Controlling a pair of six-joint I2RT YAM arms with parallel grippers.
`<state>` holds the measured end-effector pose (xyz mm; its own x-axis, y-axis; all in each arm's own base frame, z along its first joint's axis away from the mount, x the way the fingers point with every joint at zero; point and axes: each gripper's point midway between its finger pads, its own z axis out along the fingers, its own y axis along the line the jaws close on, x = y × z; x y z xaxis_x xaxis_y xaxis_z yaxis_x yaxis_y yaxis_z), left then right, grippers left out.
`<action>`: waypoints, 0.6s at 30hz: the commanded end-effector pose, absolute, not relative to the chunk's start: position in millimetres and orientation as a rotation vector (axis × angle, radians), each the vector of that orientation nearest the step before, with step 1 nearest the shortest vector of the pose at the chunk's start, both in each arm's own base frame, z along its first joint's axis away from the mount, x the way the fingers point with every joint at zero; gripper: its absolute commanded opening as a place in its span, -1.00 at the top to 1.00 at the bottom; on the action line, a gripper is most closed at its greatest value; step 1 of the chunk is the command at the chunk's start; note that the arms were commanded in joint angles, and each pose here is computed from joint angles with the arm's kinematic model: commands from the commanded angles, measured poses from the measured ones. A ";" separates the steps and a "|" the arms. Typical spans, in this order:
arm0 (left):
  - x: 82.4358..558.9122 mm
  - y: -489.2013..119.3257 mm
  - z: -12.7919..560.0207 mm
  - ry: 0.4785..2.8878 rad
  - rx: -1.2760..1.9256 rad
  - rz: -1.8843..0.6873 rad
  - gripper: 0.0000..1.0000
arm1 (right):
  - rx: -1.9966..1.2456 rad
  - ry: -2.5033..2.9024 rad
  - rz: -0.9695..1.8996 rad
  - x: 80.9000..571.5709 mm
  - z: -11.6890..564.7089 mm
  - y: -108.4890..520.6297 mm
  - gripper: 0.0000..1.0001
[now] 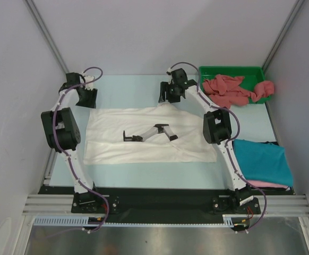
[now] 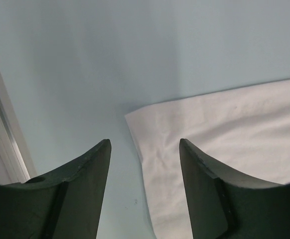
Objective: Fold and stack the t-shirts
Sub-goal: Fold the tshirt
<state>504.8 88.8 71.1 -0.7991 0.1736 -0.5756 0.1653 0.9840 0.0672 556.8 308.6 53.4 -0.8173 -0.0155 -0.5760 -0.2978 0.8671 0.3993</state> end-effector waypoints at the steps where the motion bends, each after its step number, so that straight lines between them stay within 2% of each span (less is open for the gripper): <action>1: 504.8 90.3 61.7 2.552 0.206 -0.025 -0.26 | -0.252 2.405 0.618 566.9 68.1 311.8 -0.33; 5: 504.1 91.5 47.3 2.588 0.200 -0.024 -0.26 | -0.296 2.386 0.523 569.3 62.2 313.5 -0.15; 8: 502.0 88.8 40.8 2.603 0.212 -0.046 -0.26 | -0.351 2.359 0.465 568.2 62.1 319.2 0.27; 9: 500.8 88.2 39.3 2.609 0.212 -0.051 -0.26 | -0.350 2.362 0.458 567.9 60.4 319.0 0.50; 10: 499.4 87.7 36.4 2.616 0.213 -0.062 -0.26 | -0.352 2.358 0.457 568.3 60.8 319.9 0.60; 11: 498.2 85.6 33.9 2.623 0.219 -0.073 -0.26 | -0.357 2.356 0.452 569.0 60.7 318.6 0.63; 13: 495.8 81.3 31.6 2.631 0.234 -0.107 -0.26 | -0.359 2.347 0.445 570.8 65.5 317.2 0.34; 15: 494.6 79.7 28.1 2.638 0.237 -0.115 -0.26 | -0.372 2.339 0.439 571.6 66.8 316.7 0.16; 17: 495.3 80.0 24.5 2.644 0.230 -0.116 -0.25 | -0.389 2.332 0.436 572.7 65.4 317.3 0.20; 18: 496.5 78.9 24.2 2.643 0.224 -0.126 -0.24 | -0.388 2.335 0.432 572.8 63.8 316.7 0.37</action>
